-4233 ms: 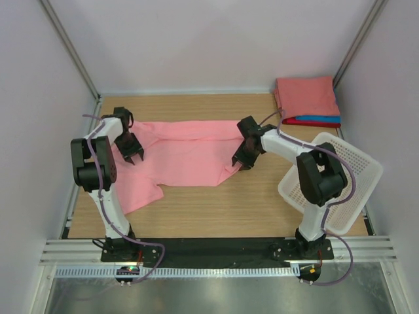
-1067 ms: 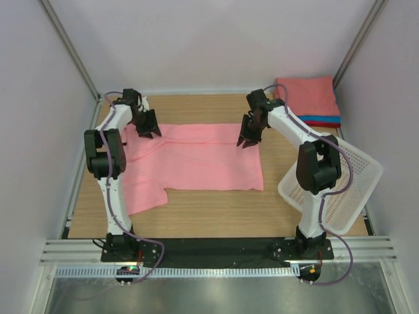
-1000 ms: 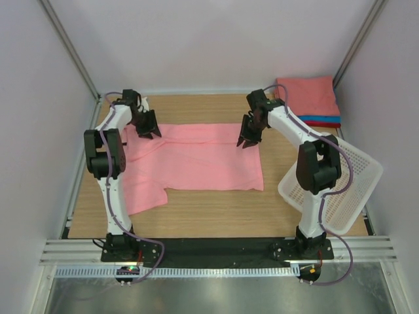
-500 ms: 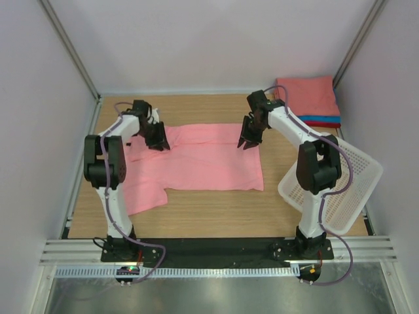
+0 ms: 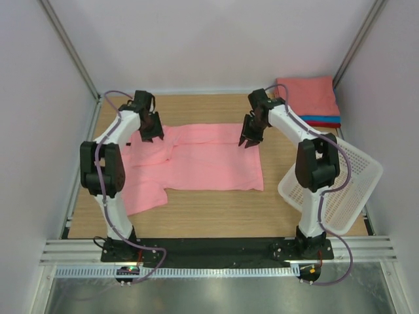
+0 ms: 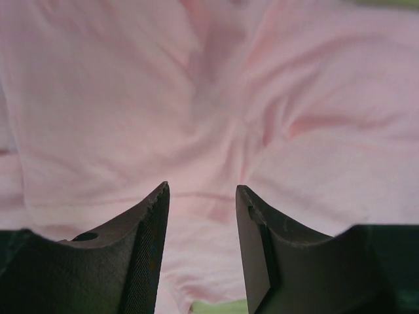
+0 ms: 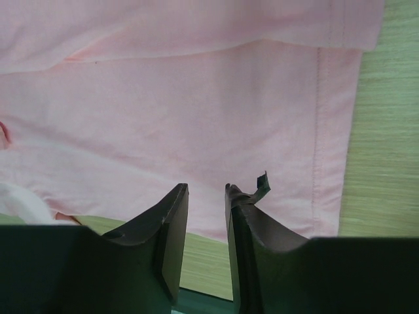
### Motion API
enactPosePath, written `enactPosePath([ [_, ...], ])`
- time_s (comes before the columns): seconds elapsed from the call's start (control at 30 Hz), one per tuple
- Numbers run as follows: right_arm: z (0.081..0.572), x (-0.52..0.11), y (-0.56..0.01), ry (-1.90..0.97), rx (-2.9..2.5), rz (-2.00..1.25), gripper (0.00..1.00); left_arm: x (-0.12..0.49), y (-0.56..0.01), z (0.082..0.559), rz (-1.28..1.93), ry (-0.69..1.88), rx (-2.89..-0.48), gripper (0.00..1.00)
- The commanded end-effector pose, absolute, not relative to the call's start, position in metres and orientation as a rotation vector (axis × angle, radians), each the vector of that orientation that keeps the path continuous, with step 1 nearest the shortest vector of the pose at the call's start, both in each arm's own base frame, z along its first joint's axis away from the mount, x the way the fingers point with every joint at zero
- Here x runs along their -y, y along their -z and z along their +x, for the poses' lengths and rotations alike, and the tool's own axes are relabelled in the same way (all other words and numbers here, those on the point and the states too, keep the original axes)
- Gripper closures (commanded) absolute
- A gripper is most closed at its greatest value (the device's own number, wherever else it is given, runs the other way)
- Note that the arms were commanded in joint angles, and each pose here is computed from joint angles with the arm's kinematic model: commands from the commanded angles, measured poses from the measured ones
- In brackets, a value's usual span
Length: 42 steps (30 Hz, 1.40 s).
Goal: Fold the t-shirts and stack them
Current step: Fold the tshirt
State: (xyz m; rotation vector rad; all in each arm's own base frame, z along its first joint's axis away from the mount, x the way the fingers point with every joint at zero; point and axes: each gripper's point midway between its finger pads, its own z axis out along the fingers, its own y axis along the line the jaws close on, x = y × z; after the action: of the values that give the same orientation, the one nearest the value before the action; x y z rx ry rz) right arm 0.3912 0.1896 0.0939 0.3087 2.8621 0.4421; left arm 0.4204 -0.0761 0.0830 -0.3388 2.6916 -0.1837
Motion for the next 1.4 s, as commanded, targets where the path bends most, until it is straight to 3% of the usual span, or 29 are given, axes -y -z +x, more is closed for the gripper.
enactPosePath([
  [0.0, 0.410, -0.191, -0.103, -0.443, -2.810, 0.286, 0.64, 0.056, -0.093, 0.473, -0.382, 0.061, -2.606, 0.53],
  [0.13, 0.442, -0.185, -0.090, -0.360, -2.776, 0.339, 0.63, 0.012, -0.085, 0.496, -0.515, -0.072, -2.594, 0.53],
  [0.4, 0.524, -0.132, -0.076, -0.269, -2.648, 0.464, 0.59, -0.065, -0.084, 0.533, -0.638, -0.082, -2.526, 0.50],
  [0.6, 0.548, -0.093, -0.059, -0.288, -2.610, 0.414, 0.50, -0.049, -0.078, 0.553, -0.463, 0.156, -2.520, 0.46],
  [0.87, 0.559, -0.109, -0.039, -0.547, -2.603, 0.334, 0.50, -0.025, -0.066, 0.569, -0.356, 0.348, -2.509, 0.46],
  [1.03, 0.565, -0.116, -0.031, -0.602, -2.590, 0.324, 0.50, -0.031, -0.060, 0.571, -0.401, 0.314, -2.514, 0.47],
  [1.2, 0.564, -0.122, -0.023, -0.648, -2.604, 0.332, 0.53, -0.030, -0.053, 0.570, -0.426, 0.320, -2.527, 0.54],
  [1.3, 0.560, -0.123, -0.022, -0.663, -2.608, 0.333, 0.55, -0.029, -0.057, 0.571, -0.432, 0.319, -2.518, 0.63],
  [1.37, 0.562, -0.125, -0.021, -0.676, -2.596, 0.342, 0.63, -0.031, -0.061, 0.571, -0.440, 0.314, -2.511, 0.78],
])
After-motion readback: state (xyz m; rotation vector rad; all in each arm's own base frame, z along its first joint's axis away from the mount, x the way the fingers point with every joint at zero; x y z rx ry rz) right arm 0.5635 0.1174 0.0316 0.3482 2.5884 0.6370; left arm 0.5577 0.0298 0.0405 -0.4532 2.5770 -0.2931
